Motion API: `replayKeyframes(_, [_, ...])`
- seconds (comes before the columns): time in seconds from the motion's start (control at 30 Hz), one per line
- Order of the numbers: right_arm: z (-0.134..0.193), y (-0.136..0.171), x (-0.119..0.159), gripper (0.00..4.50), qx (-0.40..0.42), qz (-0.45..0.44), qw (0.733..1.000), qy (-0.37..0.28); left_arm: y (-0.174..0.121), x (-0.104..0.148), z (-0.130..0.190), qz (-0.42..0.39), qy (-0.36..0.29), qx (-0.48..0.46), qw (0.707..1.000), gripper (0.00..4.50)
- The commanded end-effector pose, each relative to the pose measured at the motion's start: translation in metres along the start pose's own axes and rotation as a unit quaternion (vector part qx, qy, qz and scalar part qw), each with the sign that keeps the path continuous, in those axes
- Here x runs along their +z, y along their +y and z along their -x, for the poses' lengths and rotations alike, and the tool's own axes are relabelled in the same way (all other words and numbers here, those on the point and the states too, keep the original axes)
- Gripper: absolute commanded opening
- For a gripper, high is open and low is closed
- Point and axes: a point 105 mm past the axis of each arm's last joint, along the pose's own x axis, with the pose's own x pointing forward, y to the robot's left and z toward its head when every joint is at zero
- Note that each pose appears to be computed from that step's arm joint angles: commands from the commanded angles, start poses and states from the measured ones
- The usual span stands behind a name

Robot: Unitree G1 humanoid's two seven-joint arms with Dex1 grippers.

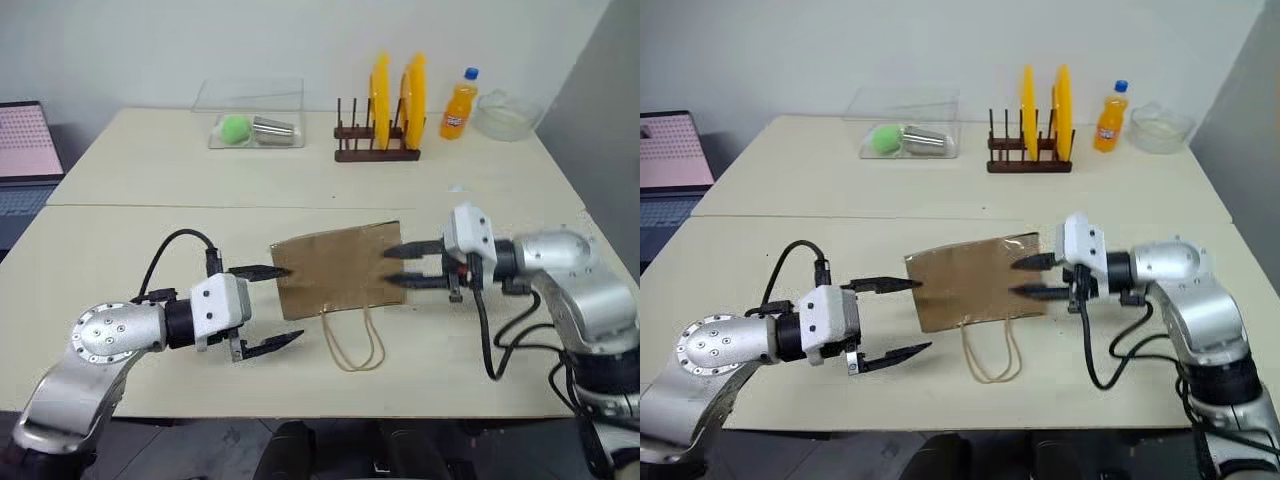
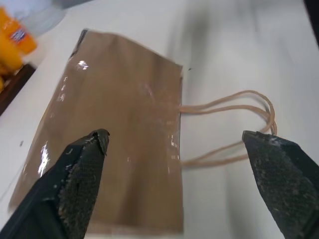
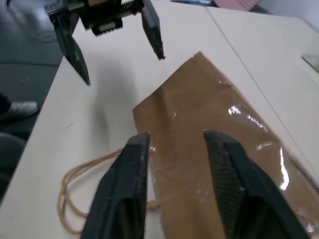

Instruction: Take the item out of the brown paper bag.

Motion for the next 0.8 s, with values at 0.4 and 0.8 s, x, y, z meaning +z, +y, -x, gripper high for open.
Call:
replayKeyframes(0.4, [0.001,0.067,-0.025,3.31,-0.046,-0.066,0.995,0.059,-0.017,-0.004,-0.058,-0.153,-0.02,-0.156,0.976,4.5])
replayKeyframes(0.8, [0.009,0.079,-0.022,3.31,-0.053,-0.094,0.992,0.068,-0.026,-0.022,-0.071,-0.183,-0.01,-0.189,0.965,4.5])
